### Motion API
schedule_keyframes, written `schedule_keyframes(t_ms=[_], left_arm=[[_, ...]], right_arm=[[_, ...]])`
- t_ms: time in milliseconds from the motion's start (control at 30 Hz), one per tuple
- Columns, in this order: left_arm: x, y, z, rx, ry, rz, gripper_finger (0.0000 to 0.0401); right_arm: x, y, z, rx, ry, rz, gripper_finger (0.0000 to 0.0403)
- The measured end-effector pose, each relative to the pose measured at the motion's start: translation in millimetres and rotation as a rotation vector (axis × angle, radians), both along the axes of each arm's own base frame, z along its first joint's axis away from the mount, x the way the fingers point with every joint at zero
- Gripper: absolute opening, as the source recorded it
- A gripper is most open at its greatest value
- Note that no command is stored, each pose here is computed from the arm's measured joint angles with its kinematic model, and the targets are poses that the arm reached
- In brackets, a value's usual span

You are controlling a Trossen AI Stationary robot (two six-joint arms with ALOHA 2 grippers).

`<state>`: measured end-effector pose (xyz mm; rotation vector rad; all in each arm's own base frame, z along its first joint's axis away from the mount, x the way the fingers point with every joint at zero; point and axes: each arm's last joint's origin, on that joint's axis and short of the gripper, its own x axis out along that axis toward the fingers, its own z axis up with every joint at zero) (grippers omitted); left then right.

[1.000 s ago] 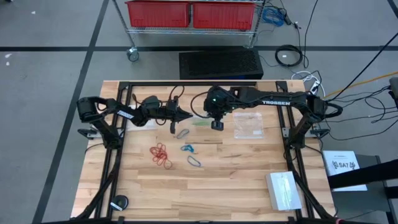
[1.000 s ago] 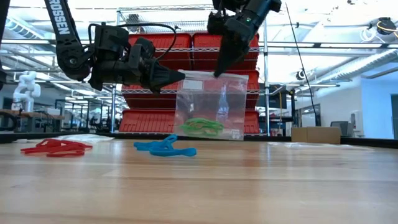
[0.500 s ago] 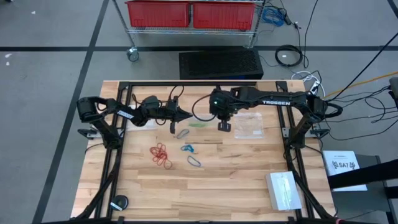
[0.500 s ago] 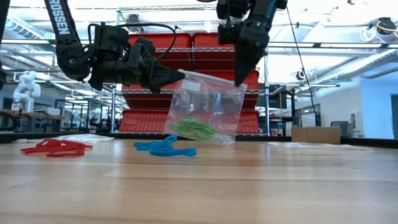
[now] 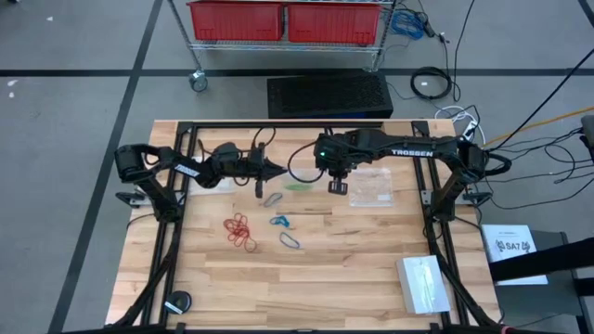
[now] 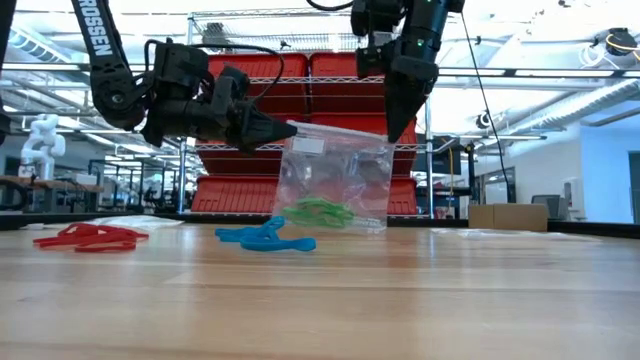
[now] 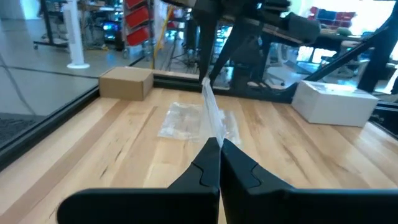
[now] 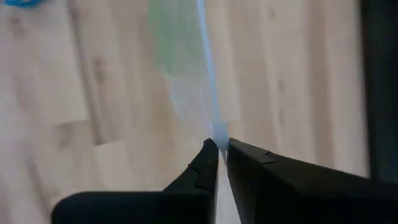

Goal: Sort rubber bands
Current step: Close the center transparent zip bag

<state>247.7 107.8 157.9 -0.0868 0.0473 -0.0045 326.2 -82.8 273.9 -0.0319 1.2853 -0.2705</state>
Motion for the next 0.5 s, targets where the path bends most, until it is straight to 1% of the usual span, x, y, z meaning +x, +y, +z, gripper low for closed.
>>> schedule_keyframes(t_ms=[100, 200, 333, 400, 500], left_arm=[[-1, 1, -3, 0.009, 0.027, 0.039, 0.0000], [-2, 5, -6, 0.004, 0.058, 0.128, 0.0000], [-4, 12, -9, -0.001, 0.097, 0.261, 0.0002], [-5, 14, -10, 0.000, 0.103, 0.295, 0.0013], [-5, 16, -8, 0.016, 0.099, 0.308, 0.0045]], right_arm=[[-3, -2, -1, -0.066, 0.041, -0.024, 0.0043], [-3, -4, -1, -0.133, 0.047, -0.045, 0.0083], [-3, -7, 0, -0.152, 0.046, -0.059, 0.0139], [-3, -8, 0, -0.149, 0.043, -0.065, 0.0161], [-3, -9, 0, -0.150, 0.037, -0.070, 0.0187]])
